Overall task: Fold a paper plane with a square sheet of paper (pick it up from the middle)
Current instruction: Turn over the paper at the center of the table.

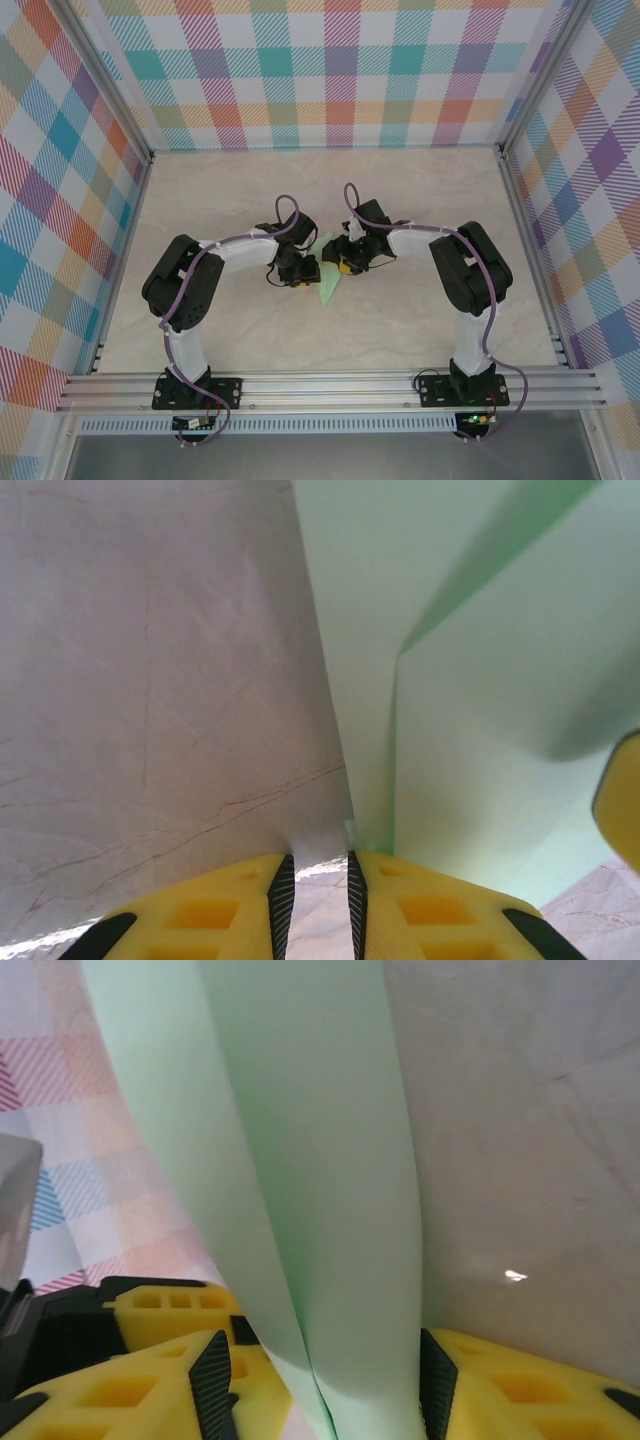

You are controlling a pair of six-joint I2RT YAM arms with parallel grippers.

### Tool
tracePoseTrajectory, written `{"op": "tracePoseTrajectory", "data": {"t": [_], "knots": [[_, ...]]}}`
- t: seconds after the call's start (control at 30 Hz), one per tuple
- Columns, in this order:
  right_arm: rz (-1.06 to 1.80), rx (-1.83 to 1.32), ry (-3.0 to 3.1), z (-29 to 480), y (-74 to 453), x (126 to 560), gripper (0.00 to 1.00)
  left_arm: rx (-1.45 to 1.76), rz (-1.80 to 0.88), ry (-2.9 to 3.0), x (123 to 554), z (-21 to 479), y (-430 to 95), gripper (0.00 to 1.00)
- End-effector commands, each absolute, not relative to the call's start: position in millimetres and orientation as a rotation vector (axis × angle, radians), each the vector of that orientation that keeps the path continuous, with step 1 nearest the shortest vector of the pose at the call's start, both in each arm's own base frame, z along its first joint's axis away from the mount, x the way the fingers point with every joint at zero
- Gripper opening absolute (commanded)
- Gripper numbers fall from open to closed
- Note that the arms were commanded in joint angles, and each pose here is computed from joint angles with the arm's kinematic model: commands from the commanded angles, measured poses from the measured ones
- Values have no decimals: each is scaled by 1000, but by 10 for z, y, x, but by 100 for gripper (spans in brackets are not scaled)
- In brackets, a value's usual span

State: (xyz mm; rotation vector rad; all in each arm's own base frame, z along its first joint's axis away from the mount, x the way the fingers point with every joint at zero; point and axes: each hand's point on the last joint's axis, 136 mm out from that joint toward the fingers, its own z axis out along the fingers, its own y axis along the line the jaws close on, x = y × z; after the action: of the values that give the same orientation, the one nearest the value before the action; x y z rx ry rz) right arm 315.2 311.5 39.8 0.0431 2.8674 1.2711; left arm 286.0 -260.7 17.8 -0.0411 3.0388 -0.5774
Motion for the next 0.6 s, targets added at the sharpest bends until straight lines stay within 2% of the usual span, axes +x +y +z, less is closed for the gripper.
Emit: {"op": "tracePoseTrajectory", "data": {"t": [0.0, 0.3, 0.57], "knots": [[1400, -2, 2830, 515, 3254, 3147, 54, -19, -584, 3101, 2732, -67, -2634, 25], [1362, 88, 2816, 483, 3207, 3187, 54, -27, -582, 3093, 2738, -48, -2625, 25], [1336, -73, 2840, 360, 3212, 3120, 47, -47, -566, 3066, 2759, 9, -2590, 24]]}}
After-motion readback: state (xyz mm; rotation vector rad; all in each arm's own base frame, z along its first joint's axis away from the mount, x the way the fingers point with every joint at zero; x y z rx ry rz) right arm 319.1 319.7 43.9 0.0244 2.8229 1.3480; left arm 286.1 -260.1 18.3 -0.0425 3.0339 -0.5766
